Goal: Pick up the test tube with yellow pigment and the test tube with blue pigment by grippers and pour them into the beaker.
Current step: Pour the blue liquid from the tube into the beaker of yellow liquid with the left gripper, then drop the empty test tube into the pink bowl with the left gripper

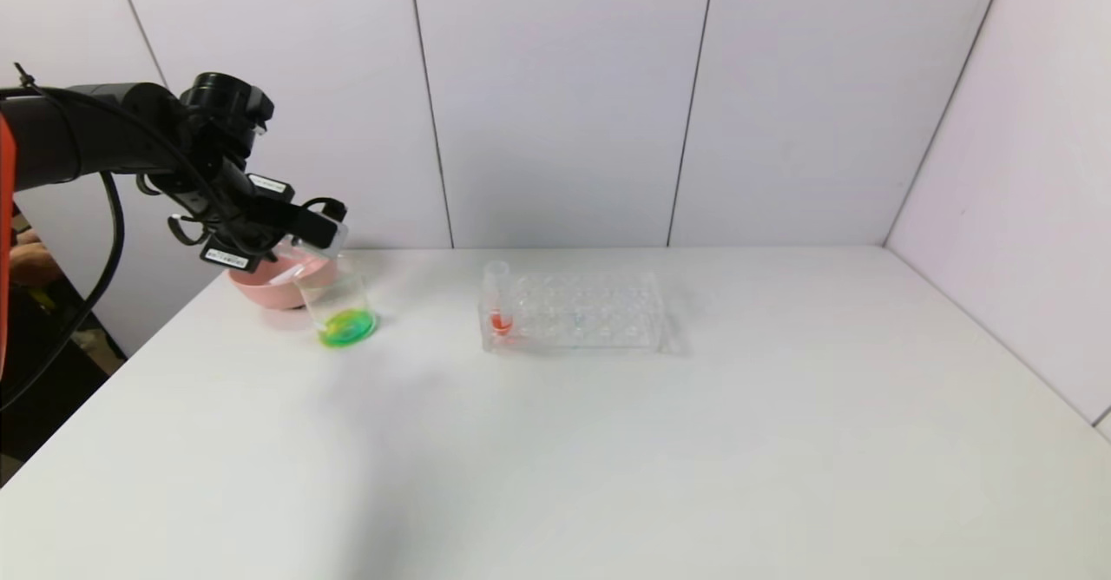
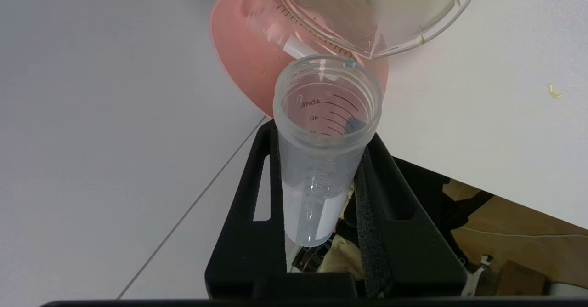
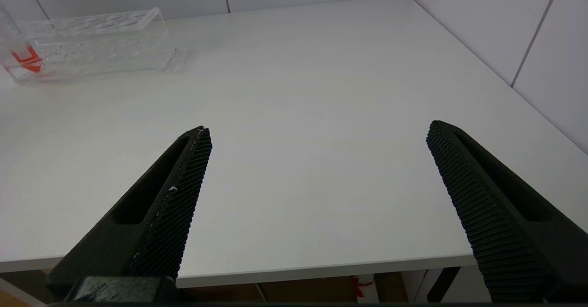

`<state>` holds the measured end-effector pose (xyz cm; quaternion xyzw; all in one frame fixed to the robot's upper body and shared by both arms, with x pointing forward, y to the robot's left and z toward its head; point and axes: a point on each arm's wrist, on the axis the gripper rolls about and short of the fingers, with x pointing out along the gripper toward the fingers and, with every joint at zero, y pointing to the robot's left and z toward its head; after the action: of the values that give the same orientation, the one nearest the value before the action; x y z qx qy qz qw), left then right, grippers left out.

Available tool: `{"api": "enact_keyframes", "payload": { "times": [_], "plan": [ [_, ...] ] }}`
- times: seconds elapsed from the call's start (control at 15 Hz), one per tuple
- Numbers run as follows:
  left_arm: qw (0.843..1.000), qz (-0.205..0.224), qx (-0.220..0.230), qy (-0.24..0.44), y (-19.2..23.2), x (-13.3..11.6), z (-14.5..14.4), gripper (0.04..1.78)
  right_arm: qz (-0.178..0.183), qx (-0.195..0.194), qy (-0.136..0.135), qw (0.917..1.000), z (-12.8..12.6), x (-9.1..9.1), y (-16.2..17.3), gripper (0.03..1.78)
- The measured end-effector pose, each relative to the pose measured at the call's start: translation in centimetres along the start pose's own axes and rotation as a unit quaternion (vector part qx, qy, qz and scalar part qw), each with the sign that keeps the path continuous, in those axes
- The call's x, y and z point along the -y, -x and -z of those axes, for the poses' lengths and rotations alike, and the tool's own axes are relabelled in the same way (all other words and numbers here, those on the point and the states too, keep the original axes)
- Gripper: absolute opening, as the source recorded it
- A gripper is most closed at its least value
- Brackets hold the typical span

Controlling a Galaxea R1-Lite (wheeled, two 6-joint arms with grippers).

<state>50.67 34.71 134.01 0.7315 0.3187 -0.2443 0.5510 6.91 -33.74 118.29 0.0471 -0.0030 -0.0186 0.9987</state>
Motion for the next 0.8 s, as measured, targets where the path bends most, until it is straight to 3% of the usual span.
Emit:
{"api": "enact_keyframes", "payload": {
  "times": [0.47,0.8],
  "plan": [
    [1.000,-0.001,-0.005,0.013,0.5,0.1,0.9,0.45,0.000,0.000,0.000,1.0000,0.0,0.0,0.0,1.71],
    [0.988,0.003,0.029,0.153,1.6,0.7,2.8,0.45,0.000,0.000,0.000,1.0000,0.0,0.0,0.0,1.71]
  ]
}}
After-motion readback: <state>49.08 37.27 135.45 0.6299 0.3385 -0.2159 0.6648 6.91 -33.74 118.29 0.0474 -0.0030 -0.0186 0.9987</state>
